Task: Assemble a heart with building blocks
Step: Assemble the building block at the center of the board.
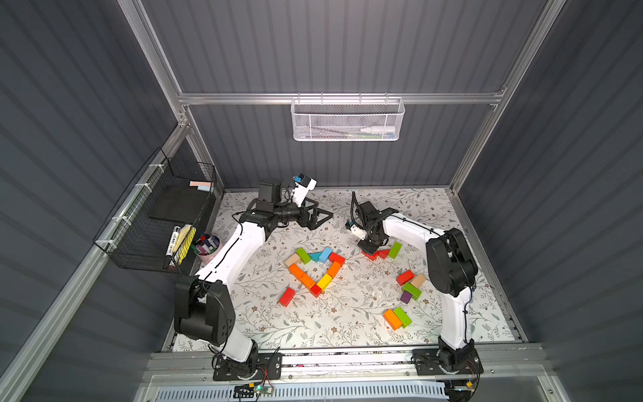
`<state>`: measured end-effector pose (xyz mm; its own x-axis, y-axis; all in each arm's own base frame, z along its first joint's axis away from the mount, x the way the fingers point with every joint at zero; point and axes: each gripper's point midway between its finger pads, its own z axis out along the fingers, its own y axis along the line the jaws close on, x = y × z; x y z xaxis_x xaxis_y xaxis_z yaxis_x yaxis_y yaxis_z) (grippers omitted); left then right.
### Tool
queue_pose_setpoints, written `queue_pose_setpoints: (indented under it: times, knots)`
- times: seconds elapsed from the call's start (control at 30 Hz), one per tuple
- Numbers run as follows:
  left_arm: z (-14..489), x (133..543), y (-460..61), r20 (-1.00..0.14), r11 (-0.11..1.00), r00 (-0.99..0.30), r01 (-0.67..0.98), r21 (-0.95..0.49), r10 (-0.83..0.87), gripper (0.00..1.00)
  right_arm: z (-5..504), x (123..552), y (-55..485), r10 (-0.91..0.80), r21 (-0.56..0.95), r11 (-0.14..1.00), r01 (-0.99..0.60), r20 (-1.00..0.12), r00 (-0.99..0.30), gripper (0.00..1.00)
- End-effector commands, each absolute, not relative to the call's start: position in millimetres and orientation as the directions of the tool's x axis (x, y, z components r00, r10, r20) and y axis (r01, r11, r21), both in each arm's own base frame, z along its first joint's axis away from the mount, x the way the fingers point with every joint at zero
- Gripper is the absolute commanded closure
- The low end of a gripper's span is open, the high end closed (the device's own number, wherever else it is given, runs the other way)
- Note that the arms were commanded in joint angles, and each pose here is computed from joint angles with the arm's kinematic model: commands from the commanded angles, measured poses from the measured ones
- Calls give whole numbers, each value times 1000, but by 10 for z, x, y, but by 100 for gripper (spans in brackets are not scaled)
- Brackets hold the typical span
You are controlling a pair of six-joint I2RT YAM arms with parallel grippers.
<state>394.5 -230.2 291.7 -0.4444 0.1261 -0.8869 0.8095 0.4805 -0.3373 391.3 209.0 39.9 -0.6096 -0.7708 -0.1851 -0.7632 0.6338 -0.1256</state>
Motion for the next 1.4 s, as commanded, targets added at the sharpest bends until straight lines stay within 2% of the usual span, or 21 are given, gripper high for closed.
queue_pose_setpoints:
  times: [0.0, 1.1, 1.37]
  knots:
    - [3064, 3878, -2332, -904, 458, -408, 833, -310, 130, 1, 291, 3805, 2019, -782, -99, 622, -777, -136, -608, 66]
    - [3085, 3861, -2332, -905, 456, -405, 835, -309, 128, 1, 342, 3765, 1932, -760, -88, 647, -757, -147, -633, 65]
    - [3083, 3864, -2333, -905, 455, -406, 835, -310, 128, 1, 344, 3771, 1926, -759, -90, 649, -755, -148, -634, 60]
